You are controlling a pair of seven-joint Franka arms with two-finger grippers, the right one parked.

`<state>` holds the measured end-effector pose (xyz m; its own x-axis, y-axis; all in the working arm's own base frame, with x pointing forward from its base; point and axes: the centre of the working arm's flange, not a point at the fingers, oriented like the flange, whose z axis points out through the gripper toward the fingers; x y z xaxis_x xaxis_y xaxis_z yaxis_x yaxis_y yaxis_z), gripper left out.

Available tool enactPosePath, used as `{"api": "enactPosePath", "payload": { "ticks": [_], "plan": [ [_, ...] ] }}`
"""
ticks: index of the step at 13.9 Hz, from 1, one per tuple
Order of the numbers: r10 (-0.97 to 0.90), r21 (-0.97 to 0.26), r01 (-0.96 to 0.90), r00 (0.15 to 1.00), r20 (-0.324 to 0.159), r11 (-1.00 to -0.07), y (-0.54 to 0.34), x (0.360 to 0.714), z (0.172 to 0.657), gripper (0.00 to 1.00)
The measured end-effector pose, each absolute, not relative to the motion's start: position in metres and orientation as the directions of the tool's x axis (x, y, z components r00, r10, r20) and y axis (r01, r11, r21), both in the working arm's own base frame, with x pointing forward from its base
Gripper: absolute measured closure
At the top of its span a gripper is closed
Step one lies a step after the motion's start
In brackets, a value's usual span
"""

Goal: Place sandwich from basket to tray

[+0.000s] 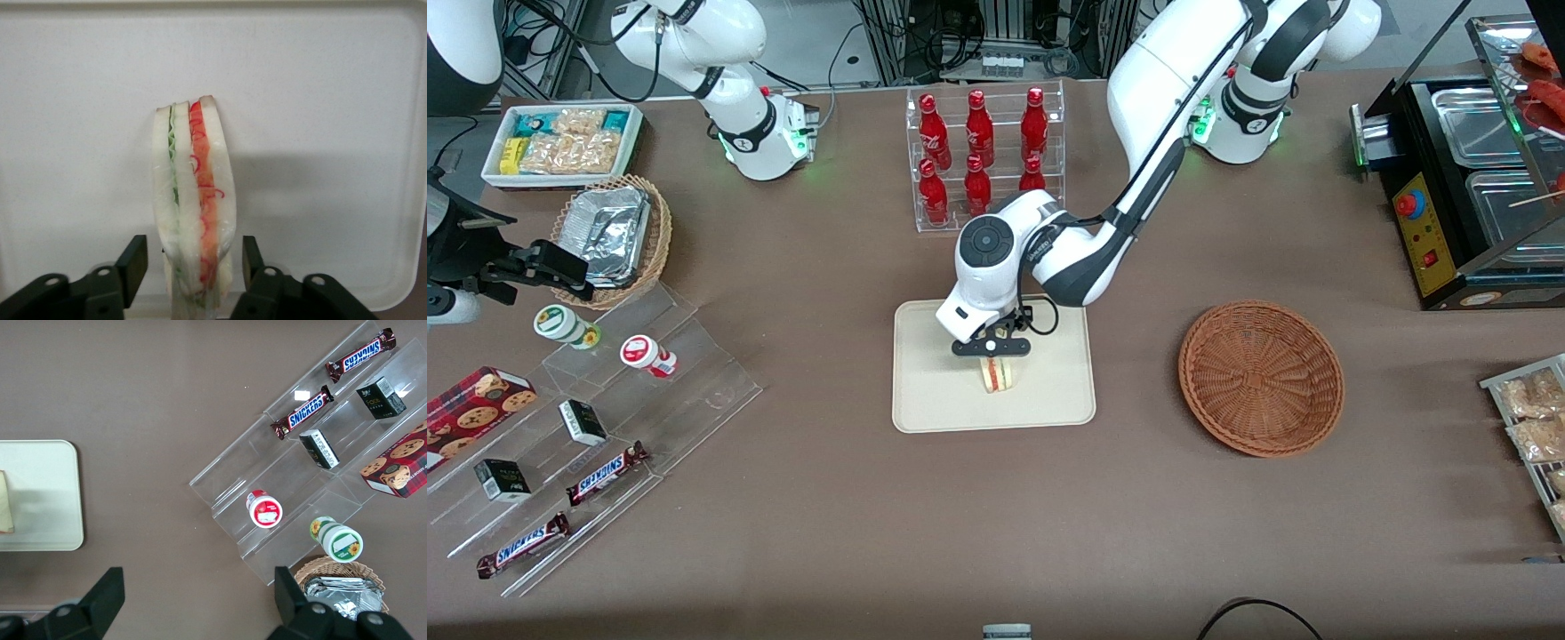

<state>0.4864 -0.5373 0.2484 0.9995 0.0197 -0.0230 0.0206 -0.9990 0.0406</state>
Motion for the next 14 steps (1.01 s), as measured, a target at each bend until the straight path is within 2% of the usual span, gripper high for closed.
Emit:
{"api": "enactPosePath", "payload": {
  "ticks": [3, 7, 10, 14],
  "plan": [
    [0.031, 0.068, 0.03, 0.999, 0.011, -0.997, -0.537, 0.496, 0.276, 0.01],
    [0.108, 0.099, 0.101, 0.992, 0.064, -0.99, -0.504, 0.526, 0.357, 0.0],
    [0.162, 0.051, 0.159, 0.985, 0.059, -0.986, -0.439, 0.554, 0.426, 0.0],
    [0.119, -0.014, 0.12, 0.992, 0.034, -0.993, -0.336, 0.581, 0.496, 0.0]
  ]
}}
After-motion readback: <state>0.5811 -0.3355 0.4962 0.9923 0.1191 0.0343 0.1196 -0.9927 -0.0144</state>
